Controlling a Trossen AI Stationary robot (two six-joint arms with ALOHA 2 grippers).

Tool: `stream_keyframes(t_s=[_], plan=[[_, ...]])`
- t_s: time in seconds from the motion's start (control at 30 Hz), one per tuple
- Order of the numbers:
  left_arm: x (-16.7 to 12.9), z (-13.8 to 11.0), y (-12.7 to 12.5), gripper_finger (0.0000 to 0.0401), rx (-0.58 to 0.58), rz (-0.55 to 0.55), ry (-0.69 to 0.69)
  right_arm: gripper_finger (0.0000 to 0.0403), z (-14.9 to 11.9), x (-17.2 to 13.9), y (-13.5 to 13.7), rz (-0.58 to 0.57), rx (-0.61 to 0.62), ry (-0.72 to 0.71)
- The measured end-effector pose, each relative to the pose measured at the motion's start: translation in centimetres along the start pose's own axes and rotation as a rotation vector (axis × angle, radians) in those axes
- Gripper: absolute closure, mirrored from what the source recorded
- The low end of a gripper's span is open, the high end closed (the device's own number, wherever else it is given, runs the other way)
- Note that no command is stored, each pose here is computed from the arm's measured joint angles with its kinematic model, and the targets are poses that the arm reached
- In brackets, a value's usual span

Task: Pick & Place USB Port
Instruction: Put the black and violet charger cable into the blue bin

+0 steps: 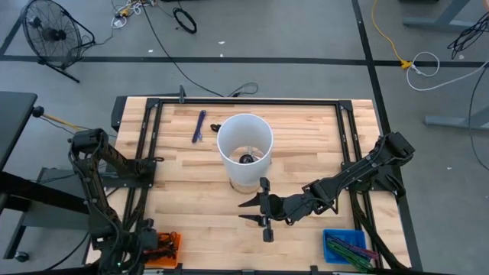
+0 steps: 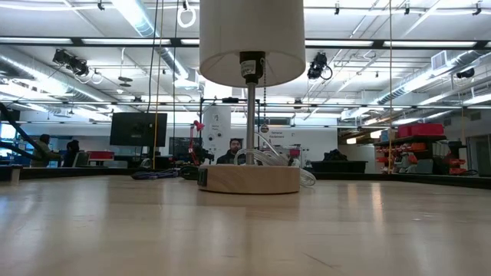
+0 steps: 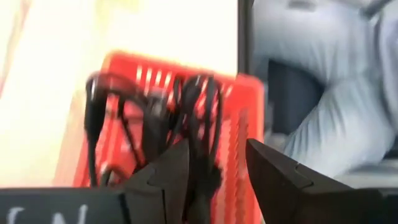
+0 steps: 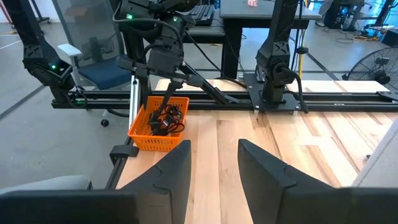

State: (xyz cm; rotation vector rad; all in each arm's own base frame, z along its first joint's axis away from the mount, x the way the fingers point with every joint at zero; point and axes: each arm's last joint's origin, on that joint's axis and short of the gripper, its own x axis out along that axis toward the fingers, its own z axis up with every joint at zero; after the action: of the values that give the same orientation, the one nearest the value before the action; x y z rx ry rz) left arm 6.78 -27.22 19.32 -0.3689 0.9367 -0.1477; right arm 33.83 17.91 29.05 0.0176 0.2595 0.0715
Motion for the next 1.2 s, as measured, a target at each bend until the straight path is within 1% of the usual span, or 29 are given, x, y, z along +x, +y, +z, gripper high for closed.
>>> stream_keyframes(t_s=[0.1, 0.17, 0.23, 0.3, 0.37, 0.47, 0.53, 0.57, 0.63, 0.77, 0.87, 1.0, 1.1, 1.17, 1.2], plan=[[0.0, 0.7, -0.4, 0.0235, -0.027, -0.028, -0.098, 0.0271, 0.0, 0.0, 0.0, 0.000, 0.000, 0.000], [-0.3, 1.6, -0.5, 0.0238, -0.023, -0.038, -0.177, 0.0271, 0.0, 0.0, 0.0, 0.000, 0.000, 0.000], [-0.7, 2.6, -0.6, 0.0244, 0.005, -0.017, -0.274, 0.0271, 0.0, 0.0, 0.0, 0.000, 0.000, 0.000], [-1.1, 3.8, -0.4, 0.0251, 0.076, 0.032, -0.391, 0.0271, 0.0, 0.0, 0.0, 0.000, 0.000, 0.000], [-1.5, 5.2, 0.1, 0.0260, 0.162, 0.110, -0.493, 0.0271, 0.0, 0.0, 0.0, 0.000, 0.000, 0.000], [-1.7, 7.1, 1.7, 0.0272, 0.284, 0.280, -0.559, 0.0271, 0.0, 0.0, 0.0, 0.001, 0.000, 0.000], [-1.8, 8.6, 3.4, 0.0279, 0.324, 0.421, -0.583, 0.0271, 0.0, 0.0, 0.0, 0.002, 0.009, 0.001], [-1.8, 9.3, 4.3, 0.0281, 0.323, 0.490, -0.594, 0.0271, 0.0, 0.0, 0.0, 0.002, 0.015, 0.004], [-1.7, 10.7, 6.4, 0.0284, 0.307, 0.628, -0.584, 0.0271, -0.1, 0.0, 0.0, 0.001, 0.022, 0.006], [-1.5, 12.9, 11.0, 0.0284, 0.230, 0.871, -0.498, 0.0271, -0.1, 0.0, 0.0, 0.000, 0.021, 0.012], [-1.3, 14.1, 14.3, 0.0284, 0.141, 1.005, -0.462, 0.0271, -0.1, 0.0, 0.0, 0.000, 0.021, 0.013], [-1.1, 14.8, 18.8, 0.0284, 0.044, 1.178, -0.395, 0.0271, -0.1, 0.0, 0.0, 0.000, 0.021, 0.012], [-1.1, 15.3, 21.8, 0.0284, -0.053, 1.257, -0.339, 0.0271, -0.1, 0.0, 0.0, 0.000, 0.021, 0.013], [-0.8, 15.8, 23.7, 0.0284, -0.097, 1.251, -0.267, 0.0271, -0.1, 0.0, 0.0, 0.000, 0.028, 0.012], [-0.6, 16.2, 24.6, 0.0284, -0.112, 1.226, -0.242, 0.0271, -0.1, 0.0, 0.0, 0.000, 0.031, 0.012]])
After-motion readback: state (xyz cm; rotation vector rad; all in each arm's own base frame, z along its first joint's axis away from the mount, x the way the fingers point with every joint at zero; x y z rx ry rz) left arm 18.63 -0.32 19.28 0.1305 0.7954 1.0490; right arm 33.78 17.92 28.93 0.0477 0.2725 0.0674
